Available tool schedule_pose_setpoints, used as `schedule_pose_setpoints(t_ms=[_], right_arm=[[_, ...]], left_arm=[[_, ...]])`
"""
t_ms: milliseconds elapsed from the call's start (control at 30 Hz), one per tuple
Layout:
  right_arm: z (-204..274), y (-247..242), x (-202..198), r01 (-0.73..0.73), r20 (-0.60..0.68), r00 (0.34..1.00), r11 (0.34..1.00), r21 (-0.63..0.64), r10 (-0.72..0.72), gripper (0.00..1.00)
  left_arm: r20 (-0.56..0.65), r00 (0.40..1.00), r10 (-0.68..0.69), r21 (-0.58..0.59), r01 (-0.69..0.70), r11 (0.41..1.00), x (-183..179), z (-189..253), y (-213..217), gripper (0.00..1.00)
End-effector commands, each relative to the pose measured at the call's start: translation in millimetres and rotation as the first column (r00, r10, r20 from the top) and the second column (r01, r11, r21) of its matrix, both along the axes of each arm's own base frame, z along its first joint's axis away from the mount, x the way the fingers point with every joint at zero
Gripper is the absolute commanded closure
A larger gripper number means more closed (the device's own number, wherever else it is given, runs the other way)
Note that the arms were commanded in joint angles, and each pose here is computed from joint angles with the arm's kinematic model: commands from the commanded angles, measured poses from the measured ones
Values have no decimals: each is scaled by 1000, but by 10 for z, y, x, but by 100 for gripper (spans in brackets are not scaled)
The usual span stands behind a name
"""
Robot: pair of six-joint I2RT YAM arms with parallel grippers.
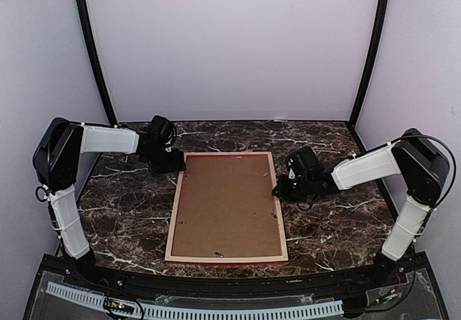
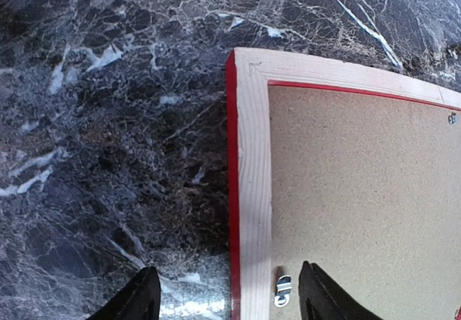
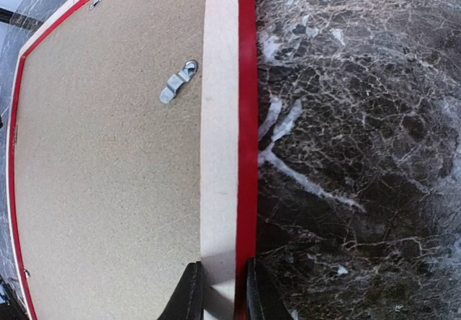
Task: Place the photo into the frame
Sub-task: Press the fastener onto the backboard.
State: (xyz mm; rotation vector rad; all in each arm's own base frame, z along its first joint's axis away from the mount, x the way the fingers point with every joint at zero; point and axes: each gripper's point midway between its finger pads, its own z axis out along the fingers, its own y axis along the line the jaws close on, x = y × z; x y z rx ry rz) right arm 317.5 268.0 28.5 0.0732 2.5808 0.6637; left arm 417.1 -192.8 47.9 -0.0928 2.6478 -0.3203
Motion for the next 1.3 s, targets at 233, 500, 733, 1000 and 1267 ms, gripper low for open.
schedule_pose_setpoints(t_ms=[233, 500, 733, 1000, 1267], right_arm=[[-146, -19, -186, 41, -104, 994, 998, 38, -37, 96], [-165, -1, -186, 24, -112, 993, 999, 30, -20, 95], [-200, -21, -227, 25, -120, 993, 999, 35, -20, 95], [-171, -41, -229, 25, -113, 993, 999, 33, -21, 95], [-154, -73, -247, 30, -109, 994, 999, 32, -26, 95]], left_arm=[[-94, 992, -82, 57, 88, 995, -100, 70, 1, 32], [-142, 983, -113, 89, 127, 988, -113, -66, -99, 31], [-159, 978, -133, 101, 150, 983, -100, -111, -157, 32], [-184, 977, -112, 145, 139, 980, -152, -185, -101, 47], [-187, 978, -95, 125, 119, 985, -181, -203, -110, 63]])
